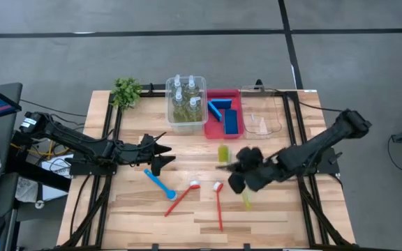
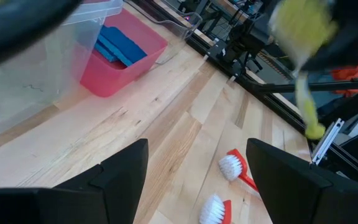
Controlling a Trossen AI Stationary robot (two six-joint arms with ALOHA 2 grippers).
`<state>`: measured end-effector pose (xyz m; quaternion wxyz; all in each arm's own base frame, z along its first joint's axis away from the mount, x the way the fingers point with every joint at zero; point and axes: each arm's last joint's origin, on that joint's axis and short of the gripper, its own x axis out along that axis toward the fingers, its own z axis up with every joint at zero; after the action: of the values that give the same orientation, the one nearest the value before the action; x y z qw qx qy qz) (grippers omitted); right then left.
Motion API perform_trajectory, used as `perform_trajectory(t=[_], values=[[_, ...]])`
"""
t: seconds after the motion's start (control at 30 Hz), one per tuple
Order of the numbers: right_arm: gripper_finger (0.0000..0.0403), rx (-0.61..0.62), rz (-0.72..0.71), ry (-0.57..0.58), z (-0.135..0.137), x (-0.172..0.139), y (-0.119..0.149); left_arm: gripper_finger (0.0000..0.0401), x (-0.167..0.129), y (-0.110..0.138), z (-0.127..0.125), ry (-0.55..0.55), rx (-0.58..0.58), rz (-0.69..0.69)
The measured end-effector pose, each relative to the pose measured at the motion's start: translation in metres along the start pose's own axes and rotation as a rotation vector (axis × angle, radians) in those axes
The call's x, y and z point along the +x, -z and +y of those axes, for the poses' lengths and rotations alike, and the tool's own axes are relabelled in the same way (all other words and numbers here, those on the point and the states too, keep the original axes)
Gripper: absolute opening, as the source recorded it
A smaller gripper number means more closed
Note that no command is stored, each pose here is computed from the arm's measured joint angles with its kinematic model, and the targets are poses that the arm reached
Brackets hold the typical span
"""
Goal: Pick & Place Kitchen Sink Supplies
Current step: Put the yellow dish brush into the transparent bin
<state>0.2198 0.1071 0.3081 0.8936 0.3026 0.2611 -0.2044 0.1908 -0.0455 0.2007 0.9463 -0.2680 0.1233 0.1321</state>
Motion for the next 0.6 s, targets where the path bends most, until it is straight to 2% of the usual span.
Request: perform_trajectory(t=[0.1, 0.2, 0.4, 0.6], values=[[0.0048, -0.039, -0.114, 0.010, -0.003, -0.016, -0.026, 0.0273, 0.000, 0.000, 0.000, 0.000, 0.000, 0.000], [0.0047, -0.085, -0.234, 0.070, -0.010, -0.032, -0.051, 0.0273, 0.000, 0.000, 0.000, 0.000, -0.001, 0.000], [0.0047, -0.153, -0.450, 0.298, -0.035, -0.059, -0.092, 0.0273, 0.000, 0.000, 0.000, -0.013, -0.012, -0.011], [0.0047, -0.195, -0.521, 0.533, -0.066, -0.067, -0.119, 0.0273, 0.000, -0.001, 0.001, -0.044, -0.034, -0.038]])
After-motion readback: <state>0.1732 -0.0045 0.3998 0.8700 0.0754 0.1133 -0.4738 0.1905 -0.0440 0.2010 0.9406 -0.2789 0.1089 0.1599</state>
